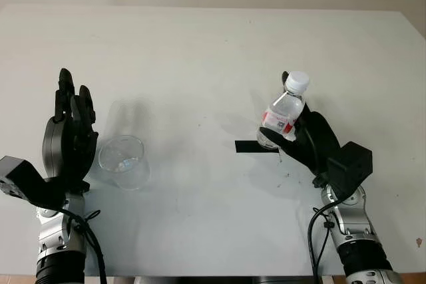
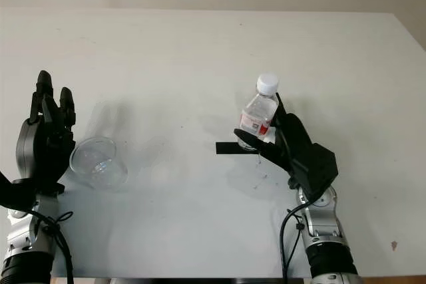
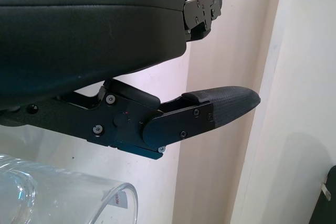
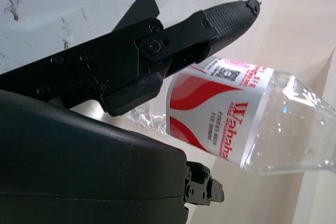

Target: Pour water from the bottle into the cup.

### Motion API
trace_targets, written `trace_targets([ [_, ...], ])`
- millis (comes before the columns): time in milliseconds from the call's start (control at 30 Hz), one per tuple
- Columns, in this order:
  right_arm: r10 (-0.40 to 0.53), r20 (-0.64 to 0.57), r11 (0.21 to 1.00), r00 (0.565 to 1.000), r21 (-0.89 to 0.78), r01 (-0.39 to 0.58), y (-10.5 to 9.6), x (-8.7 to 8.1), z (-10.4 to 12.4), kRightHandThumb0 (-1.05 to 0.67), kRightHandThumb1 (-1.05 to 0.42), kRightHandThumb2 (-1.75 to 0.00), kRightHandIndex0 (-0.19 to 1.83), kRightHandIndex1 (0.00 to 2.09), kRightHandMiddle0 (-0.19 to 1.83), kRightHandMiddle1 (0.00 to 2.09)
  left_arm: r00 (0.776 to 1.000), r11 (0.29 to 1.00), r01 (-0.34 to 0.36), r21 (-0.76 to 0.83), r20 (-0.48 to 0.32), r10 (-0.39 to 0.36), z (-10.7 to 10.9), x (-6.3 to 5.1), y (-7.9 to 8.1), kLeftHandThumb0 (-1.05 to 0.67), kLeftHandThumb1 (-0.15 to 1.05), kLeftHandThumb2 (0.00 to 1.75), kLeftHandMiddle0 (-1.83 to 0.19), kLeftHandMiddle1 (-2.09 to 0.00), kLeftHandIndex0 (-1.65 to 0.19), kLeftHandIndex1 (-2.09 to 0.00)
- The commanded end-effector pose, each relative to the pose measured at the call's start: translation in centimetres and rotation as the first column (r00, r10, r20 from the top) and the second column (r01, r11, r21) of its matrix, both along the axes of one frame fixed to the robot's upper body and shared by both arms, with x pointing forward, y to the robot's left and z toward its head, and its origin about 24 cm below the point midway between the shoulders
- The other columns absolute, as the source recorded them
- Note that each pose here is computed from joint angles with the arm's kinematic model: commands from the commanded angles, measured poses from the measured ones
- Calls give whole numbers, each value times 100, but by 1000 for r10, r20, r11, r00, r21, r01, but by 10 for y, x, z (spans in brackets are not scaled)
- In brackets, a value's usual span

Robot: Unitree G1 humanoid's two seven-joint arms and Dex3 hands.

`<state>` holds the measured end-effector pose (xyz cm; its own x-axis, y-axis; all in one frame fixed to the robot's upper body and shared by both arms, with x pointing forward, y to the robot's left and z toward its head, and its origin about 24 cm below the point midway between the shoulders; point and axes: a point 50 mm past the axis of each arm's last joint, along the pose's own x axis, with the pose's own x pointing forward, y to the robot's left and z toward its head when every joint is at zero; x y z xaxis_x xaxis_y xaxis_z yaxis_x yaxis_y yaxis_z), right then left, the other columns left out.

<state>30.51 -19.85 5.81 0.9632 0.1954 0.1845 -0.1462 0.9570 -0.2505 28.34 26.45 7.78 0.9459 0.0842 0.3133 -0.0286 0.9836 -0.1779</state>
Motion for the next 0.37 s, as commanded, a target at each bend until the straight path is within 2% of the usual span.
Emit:
trace_targets([
  [0, -15, 5, 1000, 1000, 11, 15, -6, -3, -3, -99, -94, -5, -19, 0, -19, 0, 1000, 1000, -7, -10, -21, 7, -8, -3, 1, -72, 105, 66, 19, 0, 19, 0],
  [333, 44, 77, 997, 996, 67, -49, -5, -13, 10, -96, -92, -5, -19, 0, -19, 0, 1000, 1000, 5, 14, -17, -4, -4, -2, 4, -73, 105, 66, 19, 0, 19, 0],
])
